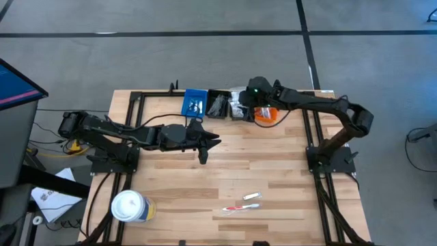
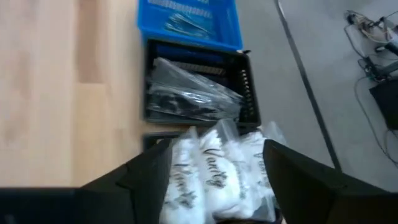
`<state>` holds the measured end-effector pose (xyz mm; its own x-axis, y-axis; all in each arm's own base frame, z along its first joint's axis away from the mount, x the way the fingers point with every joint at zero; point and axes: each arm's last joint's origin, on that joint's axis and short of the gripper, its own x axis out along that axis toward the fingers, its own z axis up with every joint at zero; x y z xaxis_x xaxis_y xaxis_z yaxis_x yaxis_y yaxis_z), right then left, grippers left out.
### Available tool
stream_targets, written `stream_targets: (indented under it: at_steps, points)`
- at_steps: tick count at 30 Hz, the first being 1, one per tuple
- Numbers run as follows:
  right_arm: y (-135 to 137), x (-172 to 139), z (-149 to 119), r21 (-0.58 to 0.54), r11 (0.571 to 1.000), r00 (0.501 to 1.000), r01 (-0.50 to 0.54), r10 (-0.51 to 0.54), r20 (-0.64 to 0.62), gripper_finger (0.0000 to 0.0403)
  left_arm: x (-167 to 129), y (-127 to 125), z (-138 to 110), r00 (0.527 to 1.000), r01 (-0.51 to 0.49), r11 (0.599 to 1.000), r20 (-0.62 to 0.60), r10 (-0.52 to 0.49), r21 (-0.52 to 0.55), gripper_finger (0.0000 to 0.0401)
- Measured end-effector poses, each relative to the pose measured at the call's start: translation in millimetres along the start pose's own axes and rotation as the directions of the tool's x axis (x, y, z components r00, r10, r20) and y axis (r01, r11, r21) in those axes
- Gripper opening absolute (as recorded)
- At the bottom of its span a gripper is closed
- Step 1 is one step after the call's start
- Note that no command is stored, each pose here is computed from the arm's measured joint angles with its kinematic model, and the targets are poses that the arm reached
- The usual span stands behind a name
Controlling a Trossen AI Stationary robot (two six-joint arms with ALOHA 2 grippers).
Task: Pick & Place Travel size toiletries
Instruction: Put the silver nail cutter into the blue bin
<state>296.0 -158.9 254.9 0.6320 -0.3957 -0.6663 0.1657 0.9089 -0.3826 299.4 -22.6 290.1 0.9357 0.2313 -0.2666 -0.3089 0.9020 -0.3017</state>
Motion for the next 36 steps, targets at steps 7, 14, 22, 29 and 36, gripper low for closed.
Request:
stream_targets:
  at_steps: [7,14,22,29,36]
  points:
    - [26,-51,13,0.028,0.992,0.992,-0.122,0.120,0.039,0.0256,0,0,0,1.000,0.000,1.000,-0.001,0.000,0.018,0.0101]
    - [78,-92,18,0.012,0.926,0.926,-0.377,0.376,0.016,0.0243,-2,-7,-3,0.999,0.039,0.999,-0.015,-0.039,0.024,0.0102]
    - [155,-119,10,-0.021,0.823,0.808,-0.568,0.551,-0.209,0.0222,-3,-9,-4,0.999,0.049,0.998,-0.018,-0.048,0.033,0.0101]
    - [229,-124,-13,-0.065,0.782,0.746,-0.620,0.563,-0.355,0.0201,-3,-9,-4,0.999,0.051,0.998,-0.013,-0.050,0.028,0.0102]
    - [278,-116,-40,-0.187,0.899,0.865,-0.396,0.297,-0.404,0.0168,-3,-10,-3,0.999,0.052,0.998,-0.009,-0.052,0.022,0.0102]
